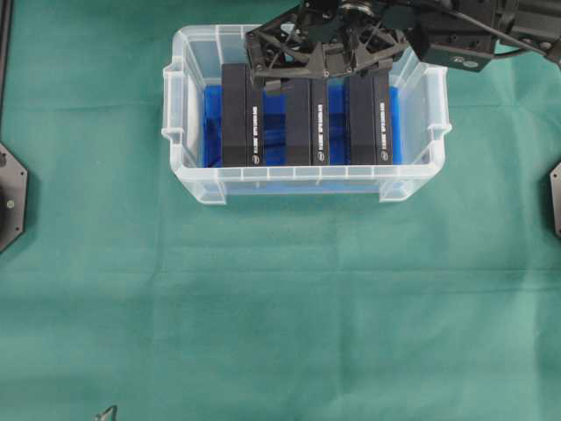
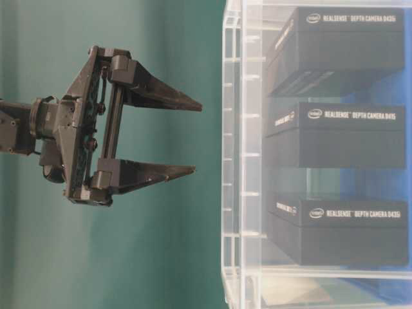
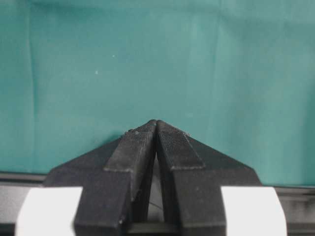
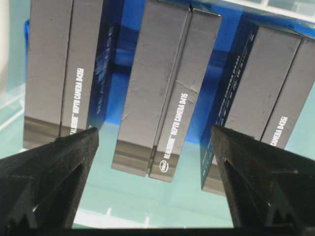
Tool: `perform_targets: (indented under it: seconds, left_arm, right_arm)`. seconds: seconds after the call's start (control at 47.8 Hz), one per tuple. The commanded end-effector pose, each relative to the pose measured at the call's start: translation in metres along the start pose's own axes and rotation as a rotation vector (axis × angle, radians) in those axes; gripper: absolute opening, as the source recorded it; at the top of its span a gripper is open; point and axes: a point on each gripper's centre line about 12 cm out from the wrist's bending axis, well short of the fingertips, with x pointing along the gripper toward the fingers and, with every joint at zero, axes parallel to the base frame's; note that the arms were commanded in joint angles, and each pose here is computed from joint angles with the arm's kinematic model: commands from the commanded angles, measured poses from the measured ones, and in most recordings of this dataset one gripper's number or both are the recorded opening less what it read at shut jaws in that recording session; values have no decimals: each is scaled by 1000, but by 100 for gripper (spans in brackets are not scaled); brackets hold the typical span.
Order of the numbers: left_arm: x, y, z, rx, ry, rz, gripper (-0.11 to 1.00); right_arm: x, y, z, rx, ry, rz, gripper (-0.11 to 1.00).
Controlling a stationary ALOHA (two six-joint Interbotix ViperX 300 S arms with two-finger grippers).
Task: Take the box out of the case with the right arm.
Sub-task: 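Lower the right gripper around the middle box and close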
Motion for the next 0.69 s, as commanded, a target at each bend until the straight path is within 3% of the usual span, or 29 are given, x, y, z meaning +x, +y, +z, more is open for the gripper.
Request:
perform_targets:
  seconds: [0.0,0.293,0.669]
  left_arm:
    - [-7,0,5,3,-26,-2,0]
    - [-7,0,5,3,-26,-2,0]
    - [-7,0,5,1,-26,0,0]
  right_arm:
    - [-16,3,1,3,-12,45,91]
    - [12,5,0,-4,0,2,91]
    - [69,-6,-10,5,30,-3,91]
